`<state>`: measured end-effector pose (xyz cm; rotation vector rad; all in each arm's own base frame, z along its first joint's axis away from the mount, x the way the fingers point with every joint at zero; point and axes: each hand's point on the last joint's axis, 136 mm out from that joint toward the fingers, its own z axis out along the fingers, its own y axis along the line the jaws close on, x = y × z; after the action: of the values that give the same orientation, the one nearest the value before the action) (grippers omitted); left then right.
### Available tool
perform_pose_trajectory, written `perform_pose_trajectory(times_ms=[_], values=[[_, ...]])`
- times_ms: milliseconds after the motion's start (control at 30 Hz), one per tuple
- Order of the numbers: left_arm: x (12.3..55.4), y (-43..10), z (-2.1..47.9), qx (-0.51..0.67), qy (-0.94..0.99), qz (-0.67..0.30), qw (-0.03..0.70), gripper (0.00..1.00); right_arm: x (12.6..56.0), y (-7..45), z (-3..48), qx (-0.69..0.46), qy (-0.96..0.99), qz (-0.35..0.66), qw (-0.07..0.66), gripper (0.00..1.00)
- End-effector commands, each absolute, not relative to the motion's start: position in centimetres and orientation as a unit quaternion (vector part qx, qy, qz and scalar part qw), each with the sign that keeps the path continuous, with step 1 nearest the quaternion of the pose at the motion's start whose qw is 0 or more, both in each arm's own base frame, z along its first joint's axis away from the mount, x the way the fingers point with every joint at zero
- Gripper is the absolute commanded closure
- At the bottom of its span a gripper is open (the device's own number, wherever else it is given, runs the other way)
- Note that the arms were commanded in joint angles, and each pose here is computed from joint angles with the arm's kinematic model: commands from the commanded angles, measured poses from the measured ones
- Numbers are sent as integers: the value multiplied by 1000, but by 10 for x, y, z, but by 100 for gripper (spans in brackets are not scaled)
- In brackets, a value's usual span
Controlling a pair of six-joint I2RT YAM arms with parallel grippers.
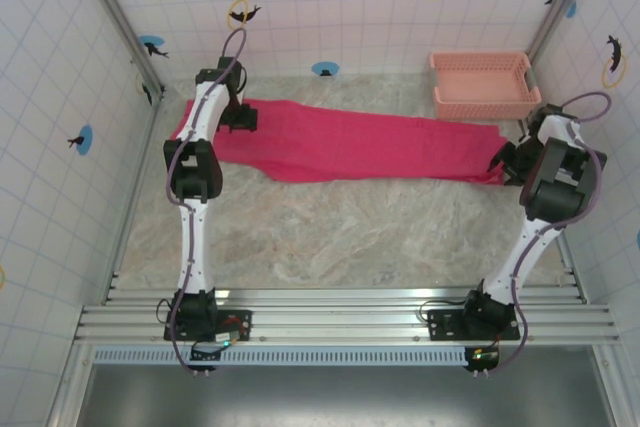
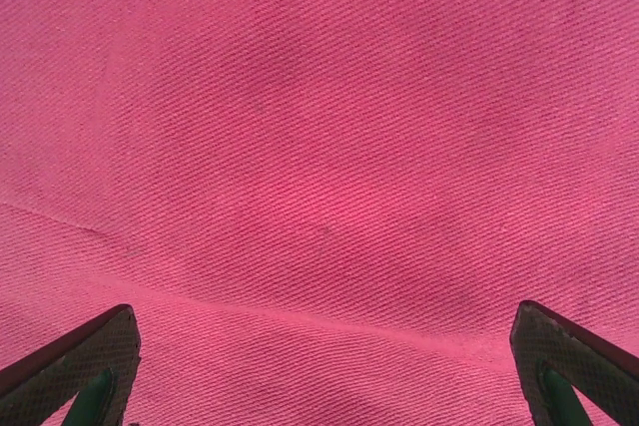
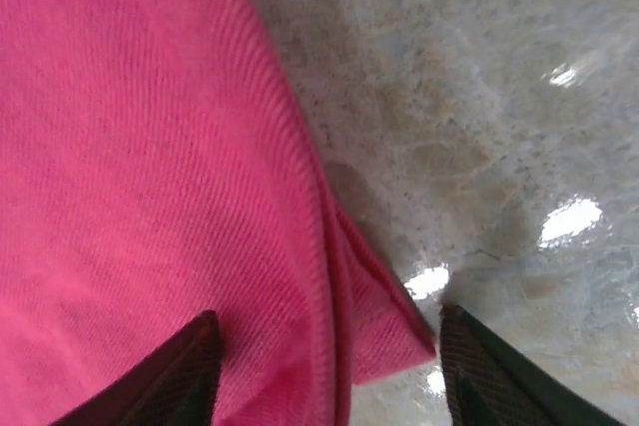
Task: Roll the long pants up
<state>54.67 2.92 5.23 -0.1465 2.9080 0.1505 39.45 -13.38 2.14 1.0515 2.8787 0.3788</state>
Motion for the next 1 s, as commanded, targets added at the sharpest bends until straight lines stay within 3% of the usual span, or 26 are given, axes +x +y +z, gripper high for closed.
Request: perform_pose_trajectory(times_ms=[0,100,233,267,467,567,967], values=[[545,13,83,-41,990,35,131,2,395,-131,5,326,939,109,8,45],[548,-16,101,-23,988,14,152,2,395,-130,-5,318,943,101,1,61],[545,-78,119,-1,984,-41,173,3,395,-127,-11,316,942,110,0,96],[543,-97,121,6,983,-55,177,3,395,-128,-9,316,942,110,3,100],[526,-203,99,50,980,-118,153,3,400,-142,32,325,936,120,59,100],[514,-231,74,50,982,-135,121,2,401,-151,61,328,931,127,94,100],[503,-232,67,31,986,-127,98,2,387,-164,145,318,918,161,175,100]])
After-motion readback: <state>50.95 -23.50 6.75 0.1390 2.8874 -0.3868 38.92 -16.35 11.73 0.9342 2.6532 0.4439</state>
